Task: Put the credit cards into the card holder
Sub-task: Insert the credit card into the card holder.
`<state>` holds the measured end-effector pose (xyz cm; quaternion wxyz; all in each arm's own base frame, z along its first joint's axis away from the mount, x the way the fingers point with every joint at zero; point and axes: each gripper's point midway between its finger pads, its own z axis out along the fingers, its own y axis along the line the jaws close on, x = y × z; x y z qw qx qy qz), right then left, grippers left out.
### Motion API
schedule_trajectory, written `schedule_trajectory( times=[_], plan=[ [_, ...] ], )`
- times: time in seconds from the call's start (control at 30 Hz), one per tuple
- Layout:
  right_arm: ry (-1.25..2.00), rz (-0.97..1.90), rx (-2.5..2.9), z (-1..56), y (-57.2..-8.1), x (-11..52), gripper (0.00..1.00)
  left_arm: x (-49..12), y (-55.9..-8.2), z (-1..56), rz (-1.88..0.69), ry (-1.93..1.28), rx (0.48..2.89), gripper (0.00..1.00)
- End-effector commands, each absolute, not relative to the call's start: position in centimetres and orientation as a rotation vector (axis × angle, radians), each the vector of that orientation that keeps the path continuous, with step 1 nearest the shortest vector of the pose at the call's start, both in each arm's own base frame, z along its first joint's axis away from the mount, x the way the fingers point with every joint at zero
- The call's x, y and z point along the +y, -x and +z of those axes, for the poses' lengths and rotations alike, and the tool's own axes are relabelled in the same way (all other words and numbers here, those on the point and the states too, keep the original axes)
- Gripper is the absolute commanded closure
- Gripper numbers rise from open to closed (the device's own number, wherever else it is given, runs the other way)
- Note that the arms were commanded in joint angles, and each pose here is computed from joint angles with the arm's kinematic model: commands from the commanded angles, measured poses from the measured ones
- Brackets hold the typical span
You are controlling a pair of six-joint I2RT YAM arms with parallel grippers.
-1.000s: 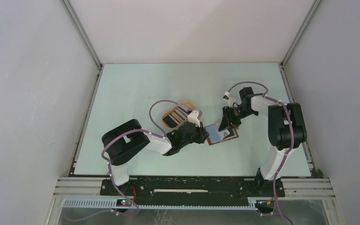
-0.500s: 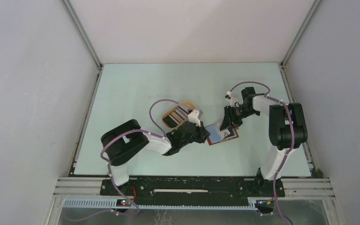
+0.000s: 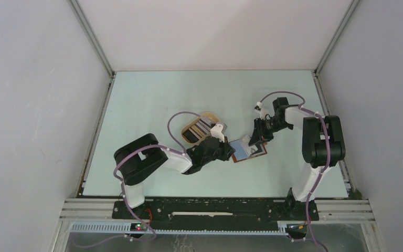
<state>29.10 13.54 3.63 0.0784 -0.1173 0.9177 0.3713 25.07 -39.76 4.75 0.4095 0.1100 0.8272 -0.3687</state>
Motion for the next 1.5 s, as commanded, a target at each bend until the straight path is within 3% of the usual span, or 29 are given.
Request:
schedule_trajectory(
  times=[0.0, 0.3, 0.57, 1.03, 1.47],
  plan=[
    [0.374, 1.098, 2.682, 5.6, -30.3, 13.3, 0.75, -40.6, -25.6, 5.4, -0.943, -0.294, 2.045, 0.90],
    [0.342, 1.160, 2.692, 5.4, -29.9, 13.4, 0.91, -40.9, -25.7, 4.3, -0.921, -0.293, 2.084, 0.91],
    [0.308, 1.231, 2.711, 4.7, -29.6, 13.9, 0.98, -40.9, -25.6, 3.8, -0.920, -0.292, 2.101, 0.94],
    [0.324, 1.201, 2.747, 3.6, -29.4, 13.9, 0.99, -41.0, -25.5, 3.6, -0.923, -0.299, 2.108, 0.95],
    [0.478, 1.040, 2.775, 3.5, -29.2, 15.1, 0.92, -41.1, -25.5, 3.4, -0.918, -0.302, 2.117, 0.96]
  ],
)
